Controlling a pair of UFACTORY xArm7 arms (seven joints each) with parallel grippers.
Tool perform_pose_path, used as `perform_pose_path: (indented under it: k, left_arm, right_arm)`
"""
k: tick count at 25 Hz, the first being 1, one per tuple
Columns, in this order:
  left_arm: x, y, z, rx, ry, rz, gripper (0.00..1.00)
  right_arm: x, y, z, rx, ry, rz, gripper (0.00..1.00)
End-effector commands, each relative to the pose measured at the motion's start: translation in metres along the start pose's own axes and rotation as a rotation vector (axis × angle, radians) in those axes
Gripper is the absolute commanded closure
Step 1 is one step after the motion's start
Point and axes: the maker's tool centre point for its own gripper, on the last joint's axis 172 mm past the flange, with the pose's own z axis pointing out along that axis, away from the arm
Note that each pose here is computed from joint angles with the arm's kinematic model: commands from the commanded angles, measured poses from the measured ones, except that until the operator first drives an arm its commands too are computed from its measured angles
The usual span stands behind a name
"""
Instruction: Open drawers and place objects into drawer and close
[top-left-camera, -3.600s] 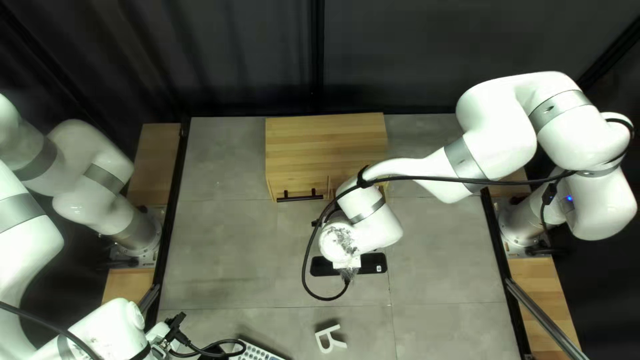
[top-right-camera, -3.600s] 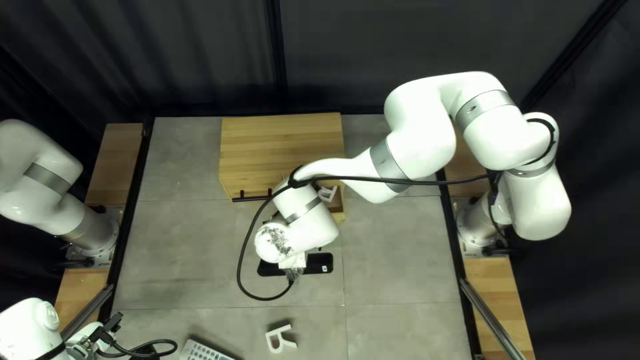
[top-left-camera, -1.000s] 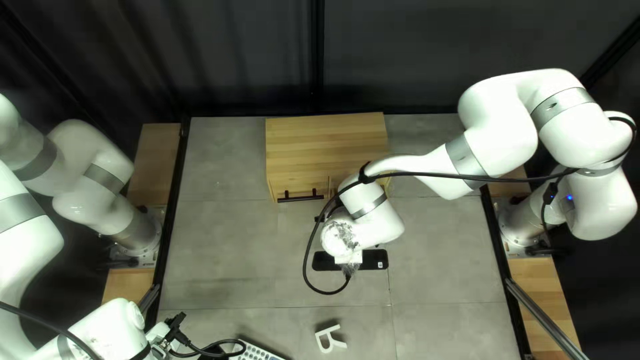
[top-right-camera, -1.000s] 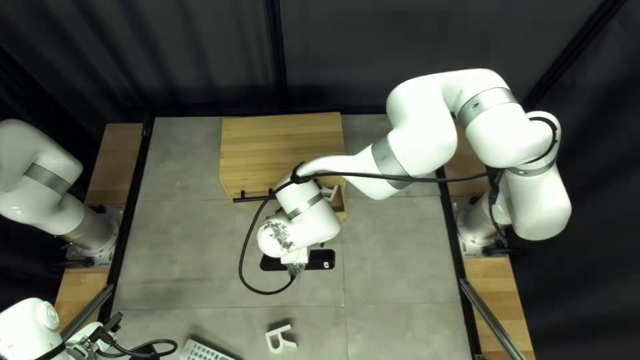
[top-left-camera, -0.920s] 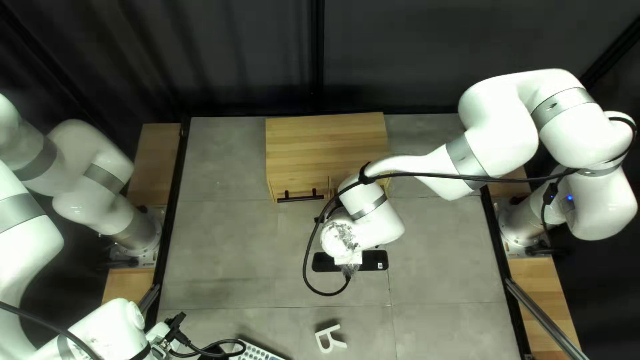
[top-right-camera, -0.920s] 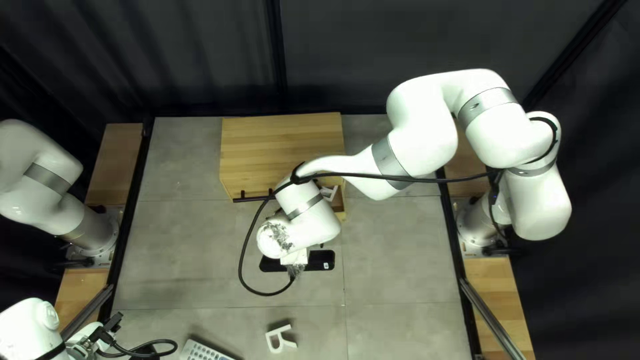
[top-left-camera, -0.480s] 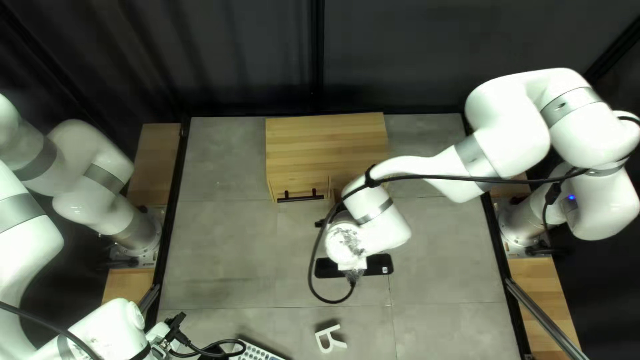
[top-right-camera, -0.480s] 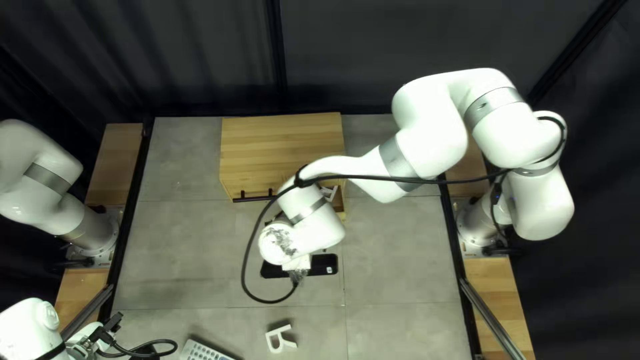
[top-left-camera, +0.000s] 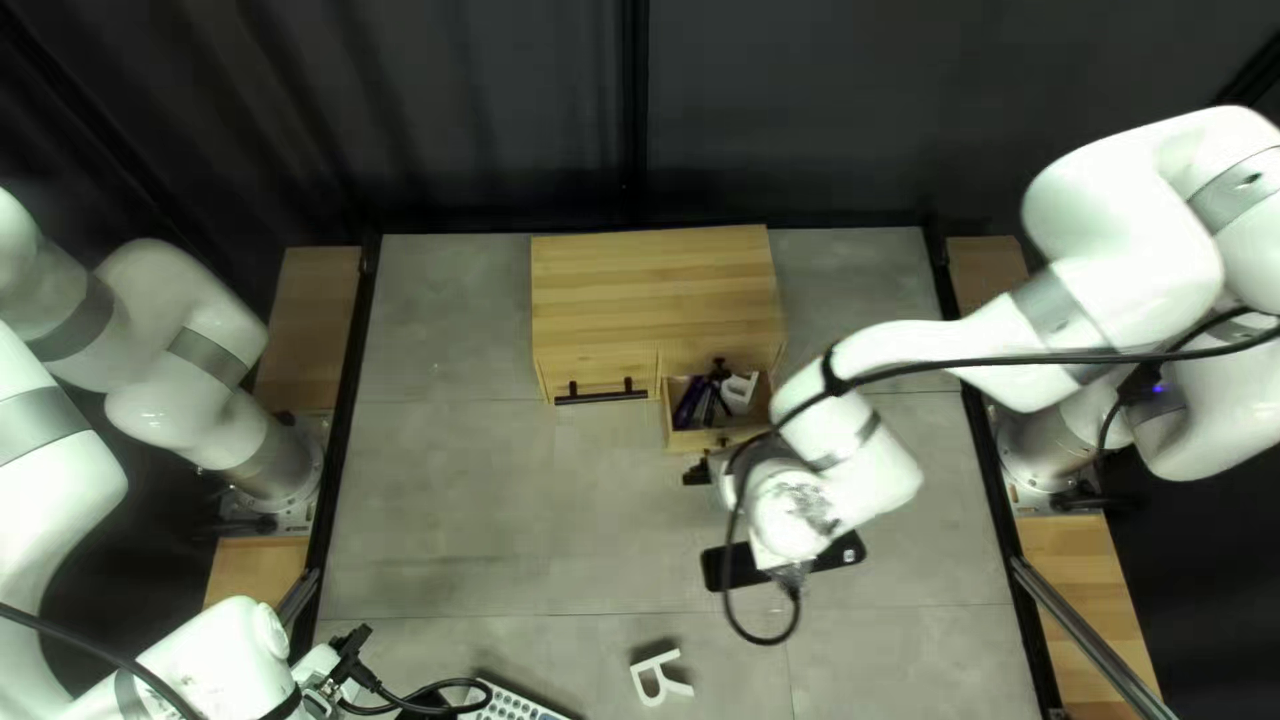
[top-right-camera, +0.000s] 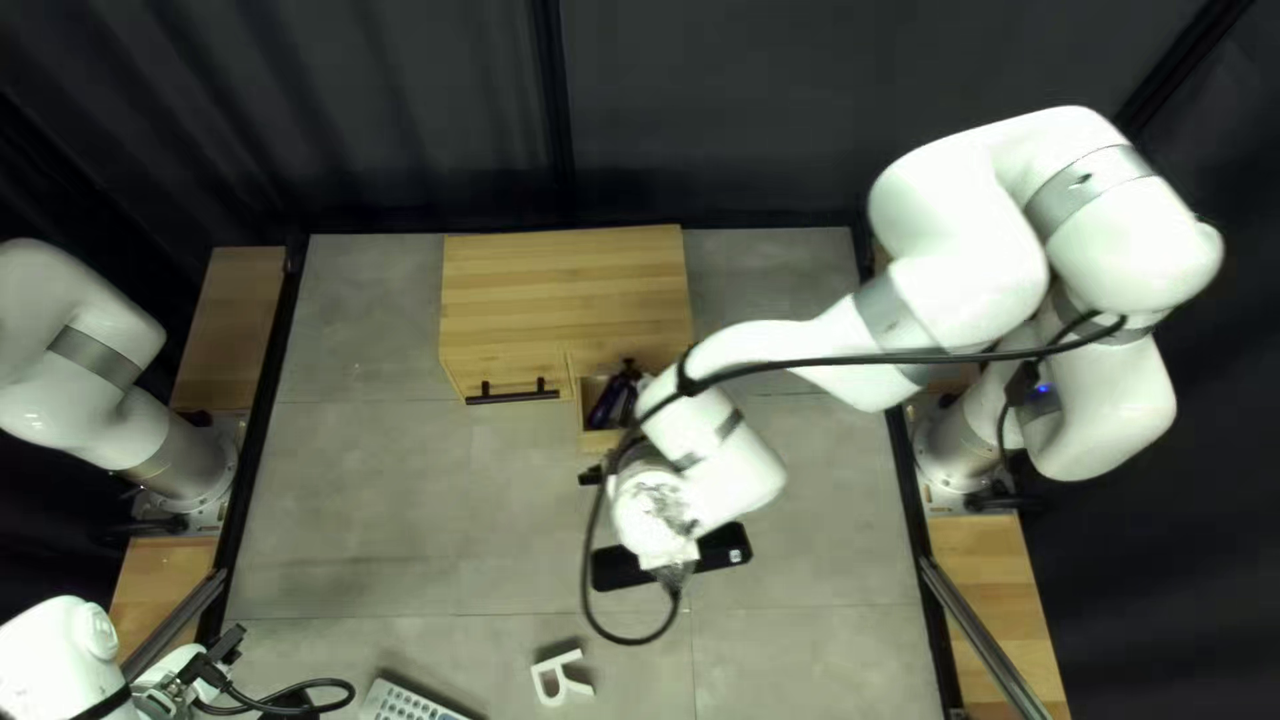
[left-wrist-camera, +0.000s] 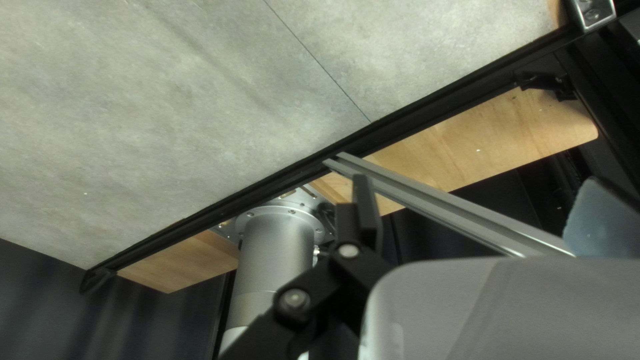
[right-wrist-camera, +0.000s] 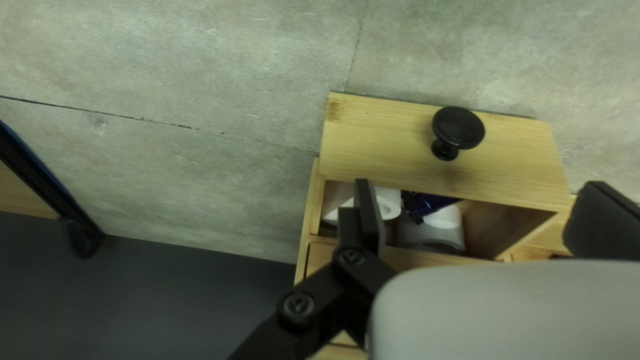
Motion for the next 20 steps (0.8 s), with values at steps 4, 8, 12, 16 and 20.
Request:
perform_pose_path:
  k: [4,8,12,16,20]
  left_arm:
    - [0.000,0.000,0.000,0.000,0.000,0.000,0.00]
    - [0.000,0.000,0.000,0.000,0.000,0.000,0.00]
    - [0.000,0.000,0.000,0.000,0.000,0.000,0.00]
    - [0.000,0.000,0.000,0.000,0.000,0.000,0.00]
    - [0.000,0.000,0.000,0.000,0.000,0.000,0.00]
  right_arm:
    - [-0.008,-0.017,0.012,-0.040,-0.034,0.065,0.00]
    - [-0.011,-0.022,0.020,-0.074,-0.051,0.102,0.00]
    - [-0.012,-0.022,0.028,-0.107,-0.056,0.122,0.00]
    - [-0.013,-0.020,0.032,-0.132,-0.056,0.135,0.00]
    - [-0.015,-0.023,0.043,-0.143,-0.054,0.146,0.00]
